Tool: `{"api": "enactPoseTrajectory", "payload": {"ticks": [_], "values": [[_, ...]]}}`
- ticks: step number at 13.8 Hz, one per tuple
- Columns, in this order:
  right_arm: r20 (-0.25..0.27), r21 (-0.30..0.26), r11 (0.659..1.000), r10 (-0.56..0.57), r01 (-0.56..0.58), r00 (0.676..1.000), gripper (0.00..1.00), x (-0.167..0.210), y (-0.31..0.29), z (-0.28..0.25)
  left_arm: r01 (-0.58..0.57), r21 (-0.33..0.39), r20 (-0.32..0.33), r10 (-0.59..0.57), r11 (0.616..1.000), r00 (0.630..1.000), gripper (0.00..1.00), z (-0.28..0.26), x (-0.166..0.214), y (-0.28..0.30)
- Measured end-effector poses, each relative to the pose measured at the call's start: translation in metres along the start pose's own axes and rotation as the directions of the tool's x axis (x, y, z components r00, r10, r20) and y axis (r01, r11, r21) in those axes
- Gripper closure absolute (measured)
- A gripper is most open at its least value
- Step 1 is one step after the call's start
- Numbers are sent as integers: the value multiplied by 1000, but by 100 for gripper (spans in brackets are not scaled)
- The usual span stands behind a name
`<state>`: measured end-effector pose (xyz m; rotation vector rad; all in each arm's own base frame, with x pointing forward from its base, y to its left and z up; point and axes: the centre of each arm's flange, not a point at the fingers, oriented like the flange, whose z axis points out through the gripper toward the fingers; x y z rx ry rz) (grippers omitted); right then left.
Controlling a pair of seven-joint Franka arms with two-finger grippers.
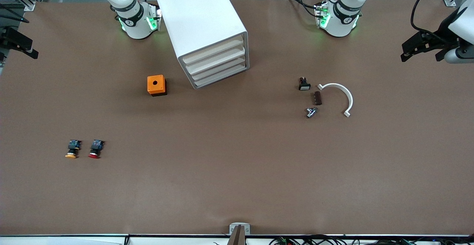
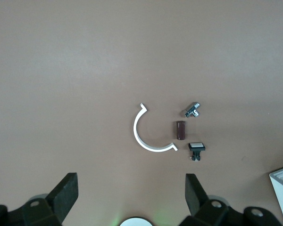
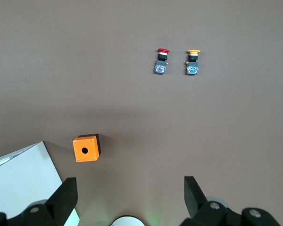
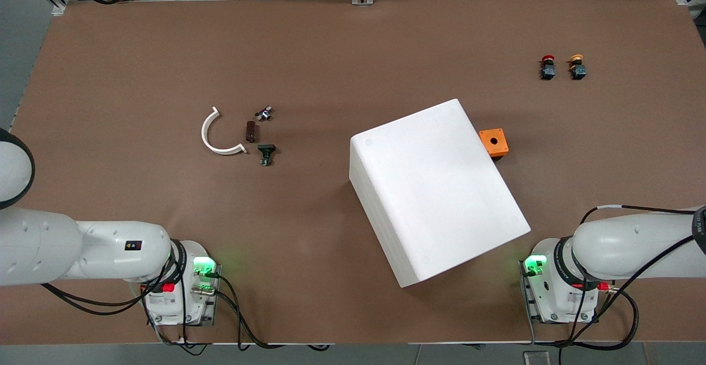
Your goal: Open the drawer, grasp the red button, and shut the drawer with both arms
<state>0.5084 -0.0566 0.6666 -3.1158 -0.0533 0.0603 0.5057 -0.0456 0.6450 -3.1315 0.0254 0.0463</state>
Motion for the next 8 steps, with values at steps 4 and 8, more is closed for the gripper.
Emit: {"api": "enactPoseTrajectory", "payload": {"ticks": [4, 8], "values": [[-15, -14, 1000, -4, 3, 1000, 0, -5, 0, 0, 0, 3, -17, 0, 1000, 1000, 0, 2, -12, 2], [-20, -14, 1000, -4, 4, 1000, 0, -8, 0, -1, 1, 3, -23, -1, 1000, 1000, 0, 0, -13, 2]]}}
